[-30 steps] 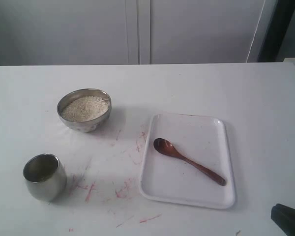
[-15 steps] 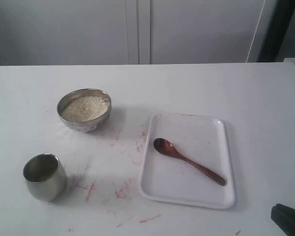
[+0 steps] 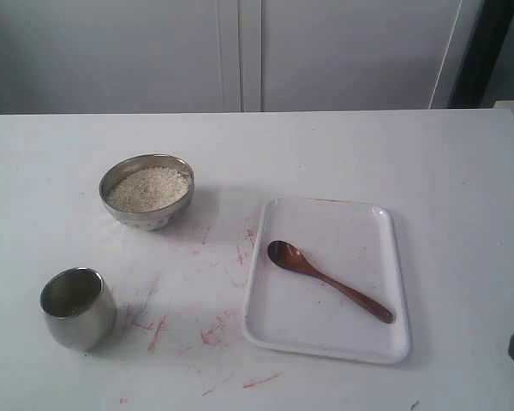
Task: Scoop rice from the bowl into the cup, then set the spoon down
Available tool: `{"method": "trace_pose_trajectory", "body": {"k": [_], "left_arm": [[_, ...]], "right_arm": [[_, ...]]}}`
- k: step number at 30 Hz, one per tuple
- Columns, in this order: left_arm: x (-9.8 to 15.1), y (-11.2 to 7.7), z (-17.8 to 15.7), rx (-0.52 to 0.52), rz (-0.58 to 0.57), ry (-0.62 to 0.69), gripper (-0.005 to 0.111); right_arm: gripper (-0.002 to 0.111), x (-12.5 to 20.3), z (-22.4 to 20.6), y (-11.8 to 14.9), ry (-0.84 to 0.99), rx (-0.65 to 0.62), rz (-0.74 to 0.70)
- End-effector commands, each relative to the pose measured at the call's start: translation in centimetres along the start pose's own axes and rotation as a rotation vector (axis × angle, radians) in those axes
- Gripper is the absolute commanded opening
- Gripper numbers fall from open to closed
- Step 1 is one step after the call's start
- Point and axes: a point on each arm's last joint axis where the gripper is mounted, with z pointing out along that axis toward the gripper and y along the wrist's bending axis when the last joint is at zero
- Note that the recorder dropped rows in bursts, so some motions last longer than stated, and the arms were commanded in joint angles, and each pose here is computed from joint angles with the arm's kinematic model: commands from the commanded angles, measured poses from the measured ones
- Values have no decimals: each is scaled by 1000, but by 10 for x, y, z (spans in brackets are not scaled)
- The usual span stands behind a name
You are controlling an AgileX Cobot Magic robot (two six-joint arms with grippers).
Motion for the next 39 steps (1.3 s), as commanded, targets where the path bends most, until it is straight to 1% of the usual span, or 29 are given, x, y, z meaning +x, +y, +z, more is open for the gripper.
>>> {"method": "trace_pose_trajectory", "body": {"k": [1, 9, 17, 39], "left_arm": [[6, -1, 1, 11, -5, 38, 14], [6, -1, 1, 11, -5, 38, 14], [6, -1, 1, 11, -5, 38, 14], [6, -1, 1, 11, -5, 38, 14]], "right_arm": [[0, 0, 0, -6, -14, 102, 13], [0, 0, -2, -13, -19, 233, 51], [0, 1, -3, -17, -21, 308, 71], [0, 1, -3, -17, -21, 315, 73]]}}
